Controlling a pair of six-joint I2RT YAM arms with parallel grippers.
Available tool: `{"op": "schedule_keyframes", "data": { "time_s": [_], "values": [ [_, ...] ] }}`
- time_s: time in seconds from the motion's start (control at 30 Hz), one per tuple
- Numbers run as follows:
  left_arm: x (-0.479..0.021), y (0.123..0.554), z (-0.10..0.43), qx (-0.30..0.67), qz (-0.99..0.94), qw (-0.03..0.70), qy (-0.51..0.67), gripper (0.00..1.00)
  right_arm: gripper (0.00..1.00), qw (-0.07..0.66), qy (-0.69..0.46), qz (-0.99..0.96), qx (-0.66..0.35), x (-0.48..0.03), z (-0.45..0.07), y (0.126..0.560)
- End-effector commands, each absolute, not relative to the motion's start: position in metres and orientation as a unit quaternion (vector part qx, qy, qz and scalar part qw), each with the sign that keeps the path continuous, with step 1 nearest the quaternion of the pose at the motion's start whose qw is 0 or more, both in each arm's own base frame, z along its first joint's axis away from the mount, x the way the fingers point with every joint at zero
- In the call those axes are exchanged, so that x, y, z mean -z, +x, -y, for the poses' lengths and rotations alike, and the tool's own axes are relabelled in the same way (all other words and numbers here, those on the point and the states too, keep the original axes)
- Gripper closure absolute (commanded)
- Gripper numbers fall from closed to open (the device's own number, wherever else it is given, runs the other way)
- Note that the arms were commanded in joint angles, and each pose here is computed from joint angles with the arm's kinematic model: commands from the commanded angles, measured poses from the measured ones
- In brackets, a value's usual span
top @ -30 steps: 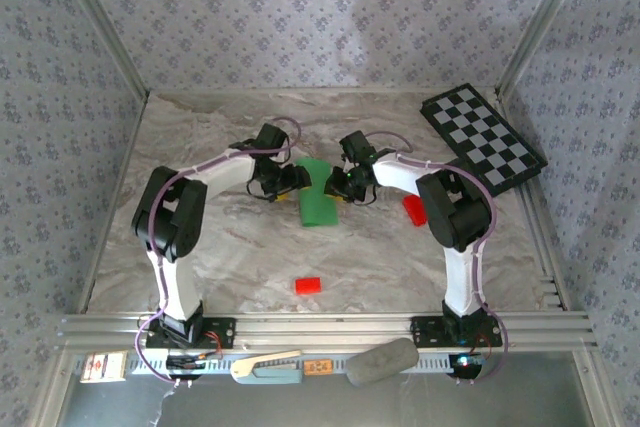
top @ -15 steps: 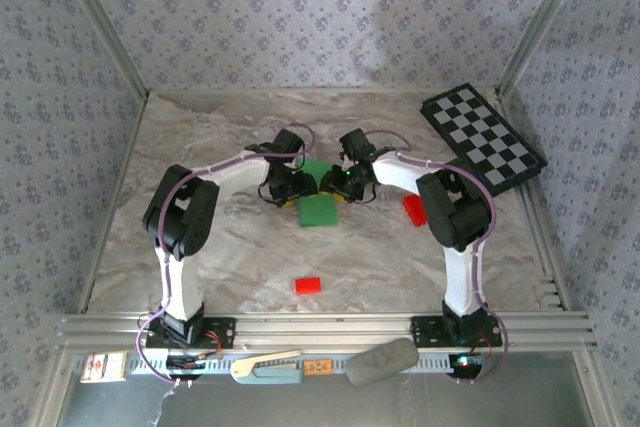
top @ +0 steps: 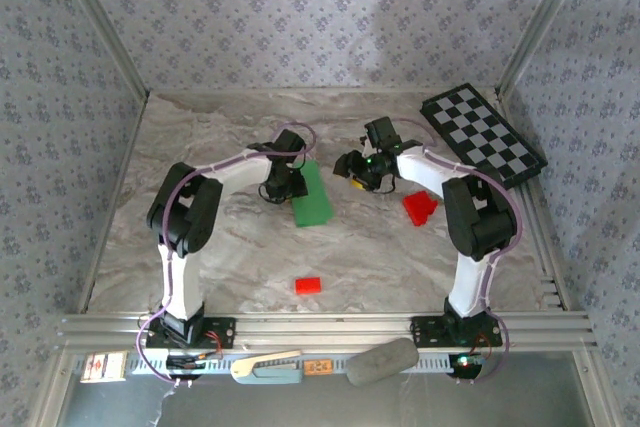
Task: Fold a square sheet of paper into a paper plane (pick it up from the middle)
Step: Hold the square sheet of paper at the center of the table.
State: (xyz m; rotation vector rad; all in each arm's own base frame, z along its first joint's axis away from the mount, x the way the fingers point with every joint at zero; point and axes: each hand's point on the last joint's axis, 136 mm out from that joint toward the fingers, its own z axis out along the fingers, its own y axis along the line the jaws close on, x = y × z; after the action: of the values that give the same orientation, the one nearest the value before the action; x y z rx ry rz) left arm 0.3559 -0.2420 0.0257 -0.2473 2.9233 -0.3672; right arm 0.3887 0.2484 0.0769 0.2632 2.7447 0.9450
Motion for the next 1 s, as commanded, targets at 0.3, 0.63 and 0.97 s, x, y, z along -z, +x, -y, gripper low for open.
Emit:
{"op": "schedule_keyframes", "data": {
  "time_s": [0.3, 0.63, 0.97],
  "values": [
    [-0.023, 0.351, 0.242, 0.148, -0.986, 0.070, -0.024, 0.67, 0.43, 0.097, 0.078, -0.936, -0.329, -0.066, -0.253, 0.383],
    [-0.019, 0.349, 0.238, 0.170, -0.984, 0.056, -0.004, 0.75, 0.45, 0.085, 0.064, -0.937, -0.334, -0.062, -0.263, 0.379],
    [-0.014, 0.342, 0.239, 0.187, -0.981, 0.041, 0.040, 0.74, 0.46, 0.076, 0.054, -0.938, -0.333, -0.057, -0.268, 0.377]
  ]
}}
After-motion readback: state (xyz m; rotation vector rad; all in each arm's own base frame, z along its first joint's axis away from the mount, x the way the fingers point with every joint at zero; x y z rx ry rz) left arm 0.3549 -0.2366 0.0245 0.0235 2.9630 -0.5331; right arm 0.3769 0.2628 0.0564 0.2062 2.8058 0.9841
